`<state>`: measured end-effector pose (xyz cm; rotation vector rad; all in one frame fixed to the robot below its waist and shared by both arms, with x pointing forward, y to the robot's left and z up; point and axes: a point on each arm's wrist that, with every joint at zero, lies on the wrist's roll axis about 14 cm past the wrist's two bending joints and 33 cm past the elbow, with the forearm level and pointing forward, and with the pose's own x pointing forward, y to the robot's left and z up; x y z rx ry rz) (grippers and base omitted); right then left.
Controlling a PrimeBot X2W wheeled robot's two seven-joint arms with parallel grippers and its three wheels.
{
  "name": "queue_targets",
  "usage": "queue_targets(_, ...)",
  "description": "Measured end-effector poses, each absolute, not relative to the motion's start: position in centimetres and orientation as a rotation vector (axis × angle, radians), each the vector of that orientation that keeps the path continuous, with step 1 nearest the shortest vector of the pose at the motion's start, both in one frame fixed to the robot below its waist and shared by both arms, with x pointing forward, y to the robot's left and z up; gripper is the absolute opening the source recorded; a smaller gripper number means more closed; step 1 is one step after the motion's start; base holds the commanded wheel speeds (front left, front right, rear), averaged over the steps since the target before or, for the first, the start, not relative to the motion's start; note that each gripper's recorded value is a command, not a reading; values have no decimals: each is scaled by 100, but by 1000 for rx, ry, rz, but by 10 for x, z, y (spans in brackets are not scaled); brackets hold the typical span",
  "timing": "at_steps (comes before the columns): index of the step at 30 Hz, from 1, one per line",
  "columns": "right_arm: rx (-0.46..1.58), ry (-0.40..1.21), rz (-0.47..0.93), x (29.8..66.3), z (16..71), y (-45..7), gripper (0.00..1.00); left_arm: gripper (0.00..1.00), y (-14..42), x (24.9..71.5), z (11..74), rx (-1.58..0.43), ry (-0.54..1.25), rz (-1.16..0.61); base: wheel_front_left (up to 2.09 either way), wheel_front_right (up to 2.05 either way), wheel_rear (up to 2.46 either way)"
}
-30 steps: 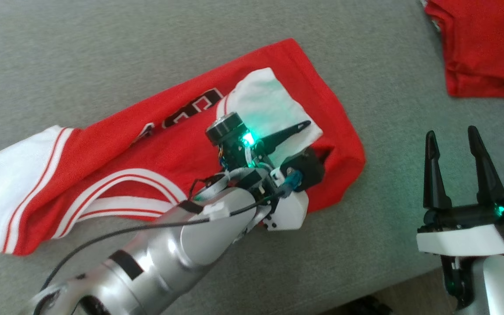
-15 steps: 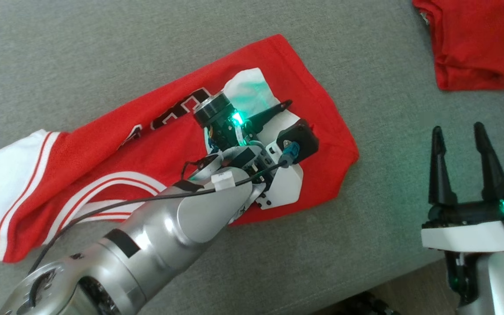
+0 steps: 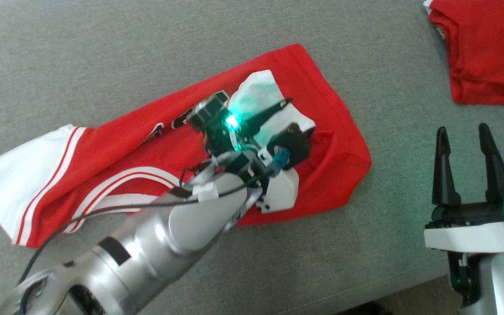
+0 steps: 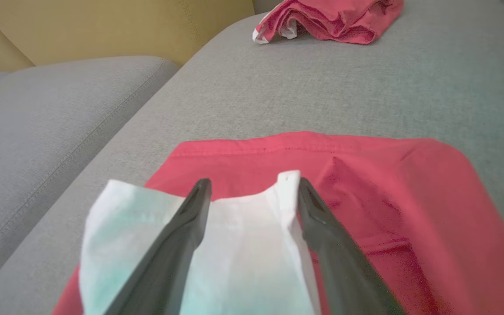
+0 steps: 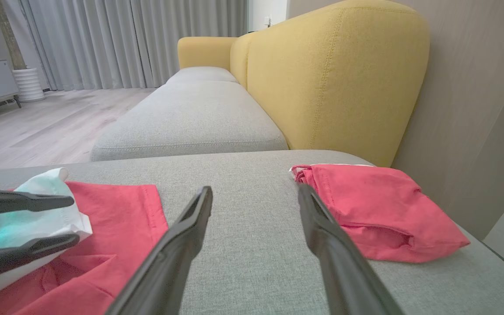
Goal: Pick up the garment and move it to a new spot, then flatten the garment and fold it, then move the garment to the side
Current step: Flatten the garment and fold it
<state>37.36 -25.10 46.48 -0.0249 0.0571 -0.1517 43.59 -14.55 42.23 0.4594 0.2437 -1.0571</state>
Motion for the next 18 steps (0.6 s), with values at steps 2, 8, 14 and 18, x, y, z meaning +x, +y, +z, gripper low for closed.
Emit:
queue_targets(2, -24, 53, -150, 375, 466, -251, 100, 100, -144, 429, 420, 447, 251, -1063, 0, 0, 0)
queue_targets(8, -25, 44, -140, 378, 467, -248, 100, 100, -137, 420, 421, 431, 235, -1069, 0, 0, 0)
queue_targets(14, -23, 51, -130, 380, 464, -245, 100, 100, -137, 418, 420, 425, 230, -1077, 0, 0, 0)
queue_targets(18, -24, 60, -132, 380, 462, -245, 100, 100, -139, 416, 414, 428, 239, -1090, 0, 0, 0)
